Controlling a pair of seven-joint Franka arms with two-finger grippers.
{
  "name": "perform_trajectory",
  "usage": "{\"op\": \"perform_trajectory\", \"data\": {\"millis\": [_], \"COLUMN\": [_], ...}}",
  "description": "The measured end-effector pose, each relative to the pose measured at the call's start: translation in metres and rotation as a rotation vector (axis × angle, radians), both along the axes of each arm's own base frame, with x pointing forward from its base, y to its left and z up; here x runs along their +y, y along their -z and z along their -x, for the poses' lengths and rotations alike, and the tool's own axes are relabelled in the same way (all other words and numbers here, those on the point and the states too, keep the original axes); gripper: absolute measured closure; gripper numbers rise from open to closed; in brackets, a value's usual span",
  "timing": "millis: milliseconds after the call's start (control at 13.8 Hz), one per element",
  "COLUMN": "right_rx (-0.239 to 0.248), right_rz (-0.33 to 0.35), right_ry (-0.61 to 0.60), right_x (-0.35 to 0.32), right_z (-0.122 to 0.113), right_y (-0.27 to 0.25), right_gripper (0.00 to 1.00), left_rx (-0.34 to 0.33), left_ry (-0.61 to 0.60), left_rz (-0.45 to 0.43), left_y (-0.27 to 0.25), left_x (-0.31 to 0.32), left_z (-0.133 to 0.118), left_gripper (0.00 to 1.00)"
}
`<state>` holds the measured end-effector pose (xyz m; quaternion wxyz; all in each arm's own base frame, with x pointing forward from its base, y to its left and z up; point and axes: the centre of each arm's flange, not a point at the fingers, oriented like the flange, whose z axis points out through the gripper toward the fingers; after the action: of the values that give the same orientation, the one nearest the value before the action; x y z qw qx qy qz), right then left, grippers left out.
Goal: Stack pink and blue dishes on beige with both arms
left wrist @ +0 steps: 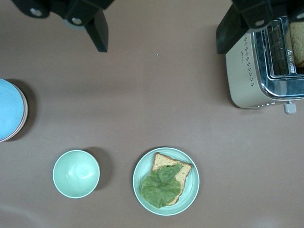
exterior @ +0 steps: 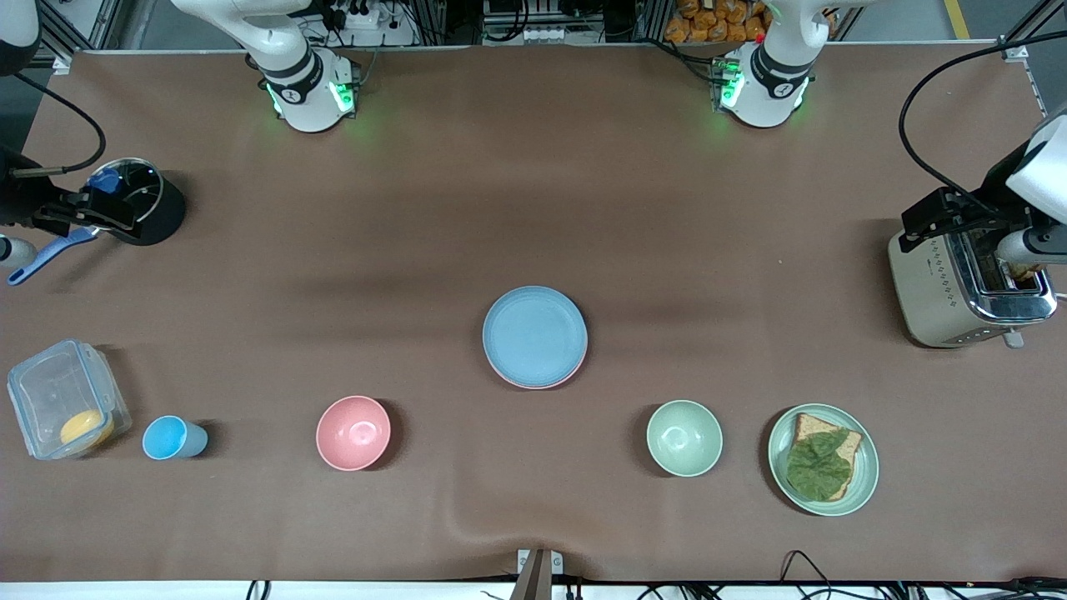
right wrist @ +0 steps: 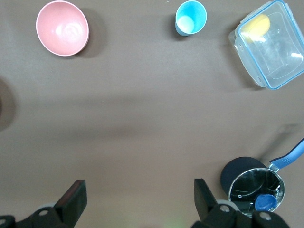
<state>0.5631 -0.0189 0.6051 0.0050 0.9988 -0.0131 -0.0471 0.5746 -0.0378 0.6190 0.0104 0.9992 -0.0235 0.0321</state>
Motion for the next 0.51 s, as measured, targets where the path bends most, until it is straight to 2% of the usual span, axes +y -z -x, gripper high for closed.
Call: {"op": "perform_trajectory", "data": {"millis": [506], "right_rx": [0.0], "right_rz": [0.0], "right_ry": [0.008], "right_x": [-0.0047], "right_z": [0.0002], "right_y": [0.0], "right_gripper": [0.0], "left_rx": [0.0], "left_ry": [0.002], "left_rz": [0.0], "left_y": [-0.0004], "left_x": [-0.001], "left_z": [0.0001], "left_gripper": [0.0]}}
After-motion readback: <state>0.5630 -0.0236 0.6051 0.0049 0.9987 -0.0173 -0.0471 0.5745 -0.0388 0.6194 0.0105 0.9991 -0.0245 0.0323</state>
